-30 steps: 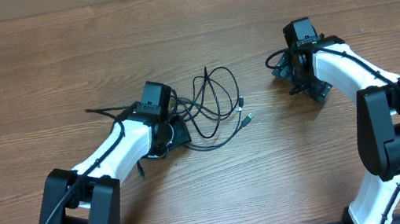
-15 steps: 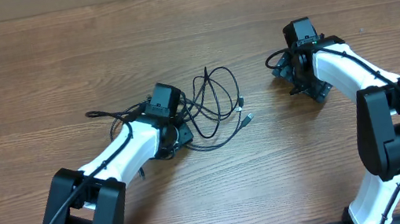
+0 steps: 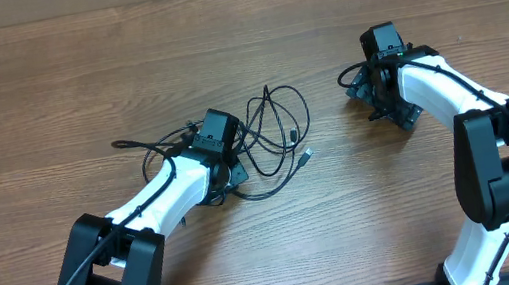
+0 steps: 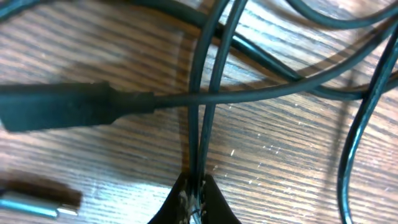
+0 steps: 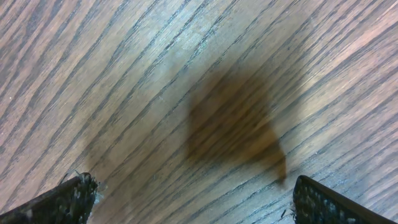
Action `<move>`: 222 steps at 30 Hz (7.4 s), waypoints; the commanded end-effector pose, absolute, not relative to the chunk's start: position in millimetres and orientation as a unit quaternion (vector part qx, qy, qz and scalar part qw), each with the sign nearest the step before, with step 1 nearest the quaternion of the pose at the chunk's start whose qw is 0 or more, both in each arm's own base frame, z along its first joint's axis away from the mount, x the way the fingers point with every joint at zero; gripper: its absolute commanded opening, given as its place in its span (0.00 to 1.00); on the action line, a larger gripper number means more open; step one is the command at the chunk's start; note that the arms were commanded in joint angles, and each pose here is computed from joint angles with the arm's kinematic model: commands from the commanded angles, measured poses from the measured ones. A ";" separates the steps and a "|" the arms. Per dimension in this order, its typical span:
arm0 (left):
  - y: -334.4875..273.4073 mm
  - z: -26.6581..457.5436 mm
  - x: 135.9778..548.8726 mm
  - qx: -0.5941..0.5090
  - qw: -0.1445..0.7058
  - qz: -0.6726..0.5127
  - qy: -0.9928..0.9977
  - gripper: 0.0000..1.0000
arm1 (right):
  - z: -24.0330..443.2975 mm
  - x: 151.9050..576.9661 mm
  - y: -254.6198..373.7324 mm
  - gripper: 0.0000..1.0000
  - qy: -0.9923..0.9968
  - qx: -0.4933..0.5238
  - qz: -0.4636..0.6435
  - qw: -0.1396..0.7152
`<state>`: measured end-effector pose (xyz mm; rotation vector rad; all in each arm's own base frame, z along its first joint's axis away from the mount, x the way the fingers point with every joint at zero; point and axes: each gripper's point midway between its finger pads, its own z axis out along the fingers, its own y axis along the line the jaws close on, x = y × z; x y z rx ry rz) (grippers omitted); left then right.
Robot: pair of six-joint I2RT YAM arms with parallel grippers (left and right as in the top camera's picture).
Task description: Untangle cables
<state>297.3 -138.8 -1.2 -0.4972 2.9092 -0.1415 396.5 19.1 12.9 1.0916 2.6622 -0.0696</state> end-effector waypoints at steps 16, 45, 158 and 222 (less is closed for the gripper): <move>-39.1 146.8 415.7 0.016 0.314 0.337 0.887 0.28 | 15.9 396.6 17.9 1.00 0.915 0.378 -0.024 0.136; -256.5 38.7 333.3 0.067 0.100 -0.208 0.971 0.41 | 15.9 396.7 17.9 1.00 0.915 0.378 -0.024 0.136; -259.5 26.3 360.3 0.197 0.155 -0.019 0.968 0.04 | 15.9 396.7 17.9 1.00 0.915 0.378 -0.024 0.136; -193.4 114.0 369.2 -0.069 0.271 0.068 0.958 0.04 | 15.9 396.7 17.9 1.00 0.915 0.378 -0.024 0.136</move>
